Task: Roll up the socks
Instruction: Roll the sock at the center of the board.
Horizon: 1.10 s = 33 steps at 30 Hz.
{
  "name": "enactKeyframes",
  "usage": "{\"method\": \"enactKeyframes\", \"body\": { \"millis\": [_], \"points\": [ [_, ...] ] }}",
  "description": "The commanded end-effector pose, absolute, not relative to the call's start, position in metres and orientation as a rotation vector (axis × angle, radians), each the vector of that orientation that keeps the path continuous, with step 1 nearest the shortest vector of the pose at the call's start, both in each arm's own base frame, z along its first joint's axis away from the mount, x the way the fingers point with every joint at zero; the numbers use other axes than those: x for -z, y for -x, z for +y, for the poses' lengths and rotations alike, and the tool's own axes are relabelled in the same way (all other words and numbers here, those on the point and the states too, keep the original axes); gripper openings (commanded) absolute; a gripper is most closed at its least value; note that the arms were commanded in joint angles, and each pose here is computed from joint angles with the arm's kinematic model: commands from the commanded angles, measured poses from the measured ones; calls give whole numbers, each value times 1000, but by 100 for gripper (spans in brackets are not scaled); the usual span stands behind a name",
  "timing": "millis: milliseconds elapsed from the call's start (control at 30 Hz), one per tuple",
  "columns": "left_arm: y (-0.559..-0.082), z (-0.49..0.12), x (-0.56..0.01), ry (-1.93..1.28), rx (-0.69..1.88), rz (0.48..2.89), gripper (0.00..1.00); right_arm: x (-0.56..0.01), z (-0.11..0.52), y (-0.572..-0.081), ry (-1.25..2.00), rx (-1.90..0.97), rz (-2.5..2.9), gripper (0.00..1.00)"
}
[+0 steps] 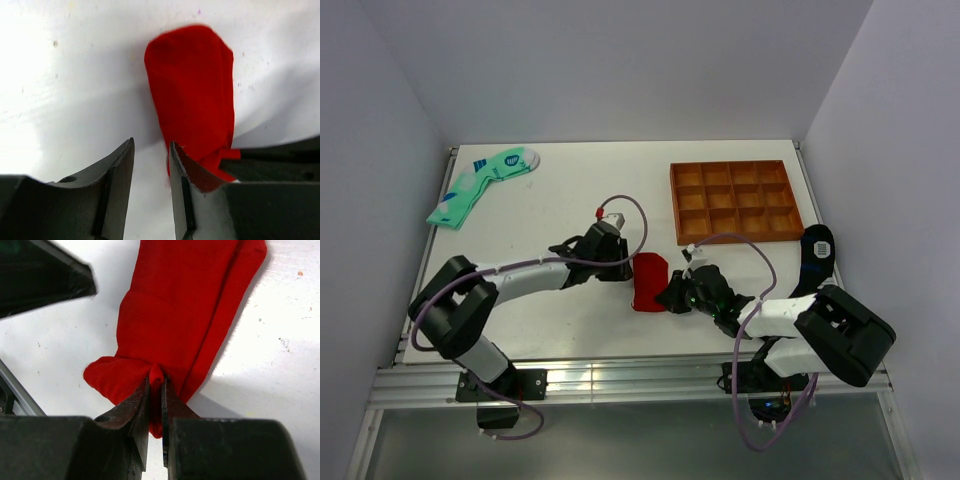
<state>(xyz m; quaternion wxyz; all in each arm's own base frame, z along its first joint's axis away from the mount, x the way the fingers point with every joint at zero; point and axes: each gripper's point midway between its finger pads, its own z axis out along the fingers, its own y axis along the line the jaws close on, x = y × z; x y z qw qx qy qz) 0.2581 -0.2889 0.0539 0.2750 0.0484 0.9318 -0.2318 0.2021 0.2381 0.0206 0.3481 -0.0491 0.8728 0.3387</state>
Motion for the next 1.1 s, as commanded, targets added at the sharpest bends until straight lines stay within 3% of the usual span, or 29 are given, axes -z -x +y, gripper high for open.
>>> {"method": "enactKeyframes", "body": {
  "millis": [0, 633, 700, 900, 1067],
  "points": [
    [-290, -309, -65, -136, 703, 2421, 40, -4, 227, -198, 129, -796, 2333, 0],
    [-304, -344, -17, -280, 855, 2526, 39, -6, 230, -197, 145, -814, 2327, 0],
    [-303, -344, -12, -273, 857, 2537, 33, -5, 229, -197, 143, -811, 2330, 0],
    [-301, -342, -3, -259, 849, 2566, 1, -5, 229, -197, 142, -810, 2329, 0],
    [-305, -326, -14, -164, 784, 2528, 0, -10, 231, -200, 150, -805, 2329, 0]
  ]
}}
